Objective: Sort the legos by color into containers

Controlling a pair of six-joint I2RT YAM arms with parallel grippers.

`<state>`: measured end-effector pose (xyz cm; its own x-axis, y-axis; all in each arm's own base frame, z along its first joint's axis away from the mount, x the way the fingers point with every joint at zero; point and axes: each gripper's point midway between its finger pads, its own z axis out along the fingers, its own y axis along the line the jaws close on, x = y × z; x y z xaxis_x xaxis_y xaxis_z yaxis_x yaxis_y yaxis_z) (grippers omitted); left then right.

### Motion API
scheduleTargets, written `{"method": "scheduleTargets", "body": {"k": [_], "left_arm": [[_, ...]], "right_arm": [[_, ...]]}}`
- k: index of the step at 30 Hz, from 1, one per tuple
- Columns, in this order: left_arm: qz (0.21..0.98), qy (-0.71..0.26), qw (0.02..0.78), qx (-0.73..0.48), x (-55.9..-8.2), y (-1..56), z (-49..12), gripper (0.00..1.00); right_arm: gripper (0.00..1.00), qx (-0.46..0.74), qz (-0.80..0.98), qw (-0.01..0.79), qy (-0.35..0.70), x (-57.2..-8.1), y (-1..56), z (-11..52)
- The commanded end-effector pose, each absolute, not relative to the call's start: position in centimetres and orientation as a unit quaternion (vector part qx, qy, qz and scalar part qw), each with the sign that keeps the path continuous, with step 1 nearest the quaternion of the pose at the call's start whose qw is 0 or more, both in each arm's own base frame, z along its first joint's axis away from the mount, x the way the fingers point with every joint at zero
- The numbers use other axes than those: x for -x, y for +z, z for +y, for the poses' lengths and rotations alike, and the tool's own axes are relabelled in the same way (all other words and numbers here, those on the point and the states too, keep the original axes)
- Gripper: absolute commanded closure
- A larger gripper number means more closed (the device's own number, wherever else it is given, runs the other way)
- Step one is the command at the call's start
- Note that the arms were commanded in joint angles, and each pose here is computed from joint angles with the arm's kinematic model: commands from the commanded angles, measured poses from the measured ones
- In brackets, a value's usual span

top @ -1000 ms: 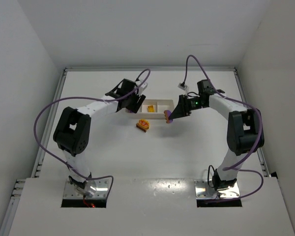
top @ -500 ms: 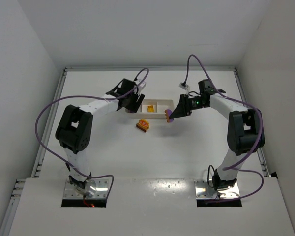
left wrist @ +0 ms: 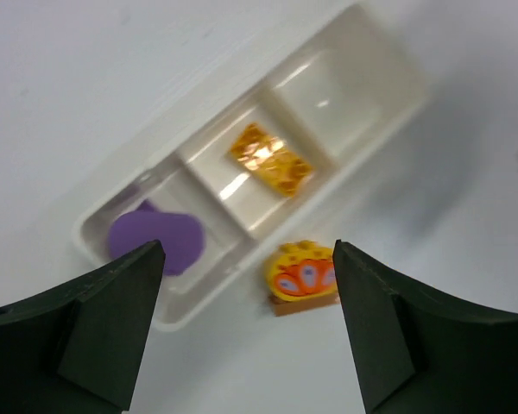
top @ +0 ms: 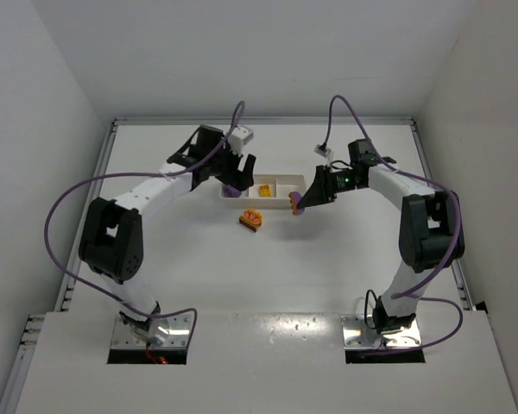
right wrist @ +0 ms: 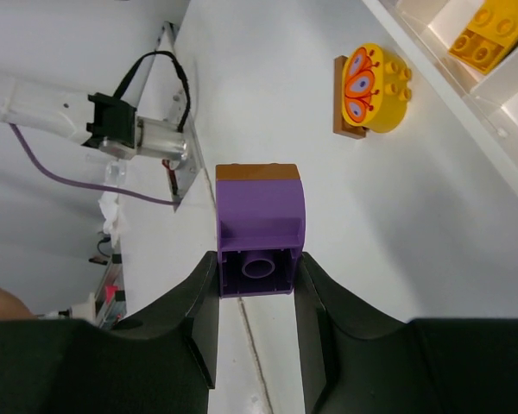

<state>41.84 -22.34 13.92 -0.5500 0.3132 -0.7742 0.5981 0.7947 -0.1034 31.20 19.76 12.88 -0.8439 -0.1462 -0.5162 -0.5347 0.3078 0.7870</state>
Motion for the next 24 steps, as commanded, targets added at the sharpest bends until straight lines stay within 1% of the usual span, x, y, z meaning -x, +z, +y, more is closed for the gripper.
{"method": "scheduleTargets", "body": {"k": [1, 2, 4, 7, 10, 13, 17, 24], "left_arm": [[0.759, -0.379, 0.394, -0.353, -36.1, 21.4, -26.9, 0.15], [0.747, -0.408, 0.378, -0.365, -34.9, 21.5, -27.4, 0.15], [0.718, -0.471, 0.336, -0.387, -31.6, 21.7, -28.6, 0.19], [0.704, -0.514, 0.288, -0.397, -29.2, 20.5, -29.6, 0.24], [0.69, -0.539, 0.257, -0.408, -27.5, 19.9, -30.7, 0.25], [0.687, -0.55, 0.237, -0.411, -26.7, 19.4, -31.4, 0.25], [0.678, -0.56, 0.231, -0.416, -26.4, 19.9, -31.9, 0.2], [0.666, -0.575, 0.216, -0.423, -25.9, 20.5, -33.1, 0.19]], "right_arm": [[1.0, 0.241, 0.752, 0.205, 0.578, -30.9, 15.6, 20.2], [1.0, 0.242, 0.747, 0.203, 0.584, -30.8, 15.9, 20.2], [1.0, 0.244, 0.734, 0.2, 0.601, -30.4, 16.5, 20.4], [1.0, 0.254, 0.717, 0.204, 0.616, -30.0, 17.4, 20.5], [1.0, 0.259, 0.703, 0.203, 0.63, -29.4, 18.0, 20.6], [1.0, 0.269, 0.689, 0.205, 0.641, -28.7, 18.8, 20.9], [1.0, 0.27, 0.685, 0.197, 0.647, -28.2, 18.8, 21.2], [1.0, 0.273, 0.694, 0.196, 0.637, -28.3, 18.3, 21.5]]}}
